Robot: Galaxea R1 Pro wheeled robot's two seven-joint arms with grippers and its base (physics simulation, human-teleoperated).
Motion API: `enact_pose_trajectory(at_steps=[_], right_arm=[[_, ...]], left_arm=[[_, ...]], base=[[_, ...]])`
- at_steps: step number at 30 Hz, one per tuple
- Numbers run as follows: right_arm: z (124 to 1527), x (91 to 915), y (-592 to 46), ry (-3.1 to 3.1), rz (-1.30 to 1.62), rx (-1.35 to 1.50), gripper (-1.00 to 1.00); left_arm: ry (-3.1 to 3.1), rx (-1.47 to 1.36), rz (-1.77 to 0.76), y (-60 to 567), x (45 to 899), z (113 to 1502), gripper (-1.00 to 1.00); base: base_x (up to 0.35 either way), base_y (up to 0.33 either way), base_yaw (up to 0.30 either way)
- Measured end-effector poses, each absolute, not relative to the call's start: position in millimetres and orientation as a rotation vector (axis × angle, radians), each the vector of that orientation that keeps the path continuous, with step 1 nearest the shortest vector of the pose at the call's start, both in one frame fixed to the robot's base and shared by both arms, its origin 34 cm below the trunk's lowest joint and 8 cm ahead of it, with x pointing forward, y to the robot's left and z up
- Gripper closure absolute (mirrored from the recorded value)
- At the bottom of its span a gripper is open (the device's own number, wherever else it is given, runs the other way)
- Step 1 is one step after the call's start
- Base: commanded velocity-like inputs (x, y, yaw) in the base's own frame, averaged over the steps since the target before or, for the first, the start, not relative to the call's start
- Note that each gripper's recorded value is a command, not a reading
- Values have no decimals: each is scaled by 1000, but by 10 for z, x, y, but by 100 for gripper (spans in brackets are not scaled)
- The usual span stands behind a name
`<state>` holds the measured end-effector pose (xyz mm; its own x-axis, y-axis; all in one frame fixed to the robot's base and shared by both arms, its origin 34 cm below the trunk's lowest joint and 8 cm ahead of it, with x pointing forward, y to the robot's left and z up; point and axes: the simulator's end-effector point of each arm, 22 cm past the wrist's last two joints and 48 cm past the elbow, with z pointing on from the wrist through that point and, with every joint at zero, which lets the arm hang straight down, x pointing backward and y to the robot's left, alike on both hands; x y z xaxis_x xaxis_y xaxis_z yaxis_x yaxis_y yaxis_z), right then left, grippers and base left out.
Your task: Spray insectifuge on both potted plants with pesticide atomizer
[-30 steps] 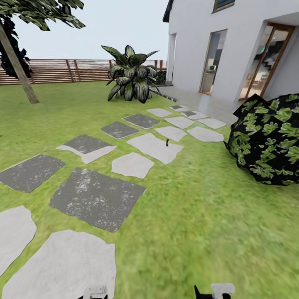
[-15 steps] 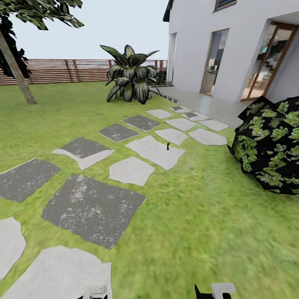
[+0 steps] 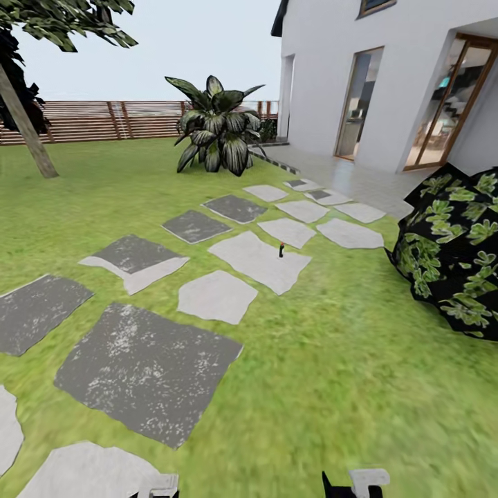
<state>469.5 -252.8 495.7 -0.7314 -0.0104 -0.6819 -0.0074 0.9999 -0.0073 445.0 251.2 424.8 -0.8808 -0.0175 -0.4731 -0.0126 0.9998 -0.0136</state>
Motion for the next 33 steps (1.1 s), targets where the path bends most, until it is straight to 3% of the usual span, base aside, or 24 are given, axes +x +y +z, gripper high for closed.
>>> enact_pose_trajectory(at_steps=[17, 28, 33], right_arm=[[4826, 4541, -2546, 2498, -27, -71, -100], [5222, 4958, -2569, 2468, -36, -64, -100], [5455, 5177, -2559, 2404, -35, -61, -100]], left_arm=[[2649, -8, -6, 2510, 4496, 4260, -100], [2425, 3, -16, 2486, 6091, 4935, -100], [2411, 1, -17, 2482, 6236, 5013, -100]], base=[[348, 0, 0], [348, 0, 0], [348, 0, 0]])
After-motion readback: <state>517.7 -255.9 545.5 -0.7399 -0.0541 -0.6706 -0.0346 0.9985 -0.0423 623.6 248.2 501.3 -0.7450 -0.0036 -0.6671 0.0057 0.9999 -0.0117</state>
